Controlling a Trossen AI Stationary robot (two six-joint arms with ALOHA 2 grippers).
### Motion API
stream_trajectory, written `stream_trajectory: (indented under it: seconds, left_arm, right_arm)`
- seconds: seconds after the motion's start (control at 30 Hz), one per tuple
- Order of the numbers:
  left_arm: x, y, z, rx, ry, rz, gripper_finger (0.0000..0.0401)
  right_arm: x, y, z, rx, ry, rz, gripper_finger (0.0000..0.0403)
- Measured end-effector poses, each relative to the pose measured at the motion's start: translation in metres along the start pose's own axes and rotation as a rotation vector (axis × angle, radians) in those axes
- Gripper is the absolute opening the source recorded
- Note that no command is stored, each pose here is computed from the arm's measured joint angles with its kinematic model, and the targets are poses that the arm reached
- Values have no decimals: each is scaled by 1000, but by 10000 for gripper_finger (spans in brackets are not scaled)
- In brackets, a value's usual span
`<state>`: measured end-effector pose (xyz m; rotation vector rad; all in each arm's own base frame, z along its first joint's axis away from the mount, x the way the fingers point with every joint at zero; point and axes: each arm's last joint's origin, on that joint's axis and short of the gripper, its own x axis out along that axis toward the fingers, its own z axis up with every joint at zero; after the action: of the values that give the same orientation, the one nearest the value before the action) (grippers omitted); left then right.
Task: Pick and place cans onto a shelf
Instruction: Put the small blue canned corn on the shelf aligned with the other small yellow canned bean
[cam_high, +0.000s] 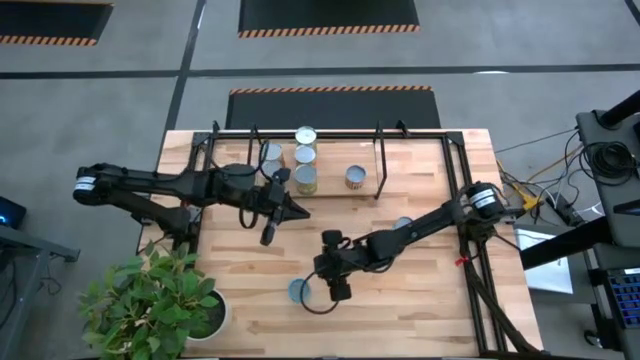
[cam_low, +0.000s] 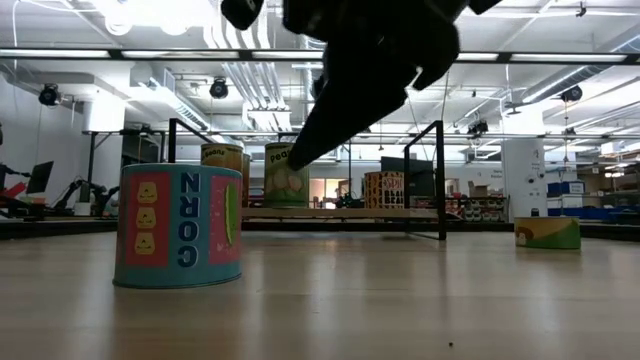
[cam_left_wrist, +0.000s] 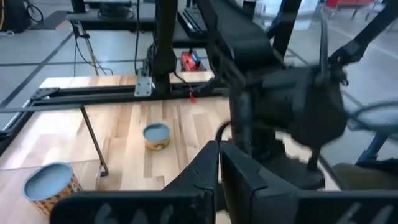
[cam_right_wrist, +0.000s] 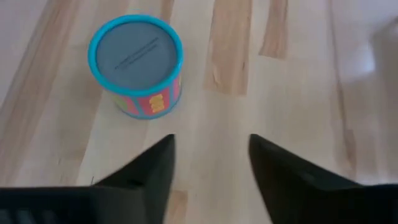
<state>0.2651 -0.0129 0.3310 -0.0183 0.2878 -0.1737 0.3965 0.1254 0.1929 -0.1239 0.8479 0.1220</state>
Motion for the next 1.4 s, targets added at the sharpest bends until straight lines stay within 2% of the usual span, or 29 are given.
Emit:
stream_trajectory:
  seconds: [0.1,0.23,0.4,0.77,0.97,1.07,1.23,1.4]
  left_arm:
    - [-7,-1,4,-14,-25,0,0]
    - [-14,-2,8,-11,-49,0,0]
    - [-18,-3,11,-7,-70,-1,0]
    - [-17,-2,11,-5,-72,-1,0]
    - [-17,-3,11,-4,-76,-1,0]
    - [-17,-3,12,-3,-79,-1,0]
    - [-17,-3,12,-3,-79,-1,0]
    - [-18,-3,12,-3,-82,-1,0]
  right_arm:
    - [10,1,-2,-11,13,3,255]
    - [21,5,-5,-14,23,73,322]
    - [41,9,-9,-13,-9,140,365]
    - [57,8,1,-28,-183,188,368]
    - [70,5,-2,-3,-207,213,366]
    - [74,4,-4,8,-203,227,348]
    - [69,1,0,12,-216,227,296]
    - [35,-7,13,-19,-195,210,269]
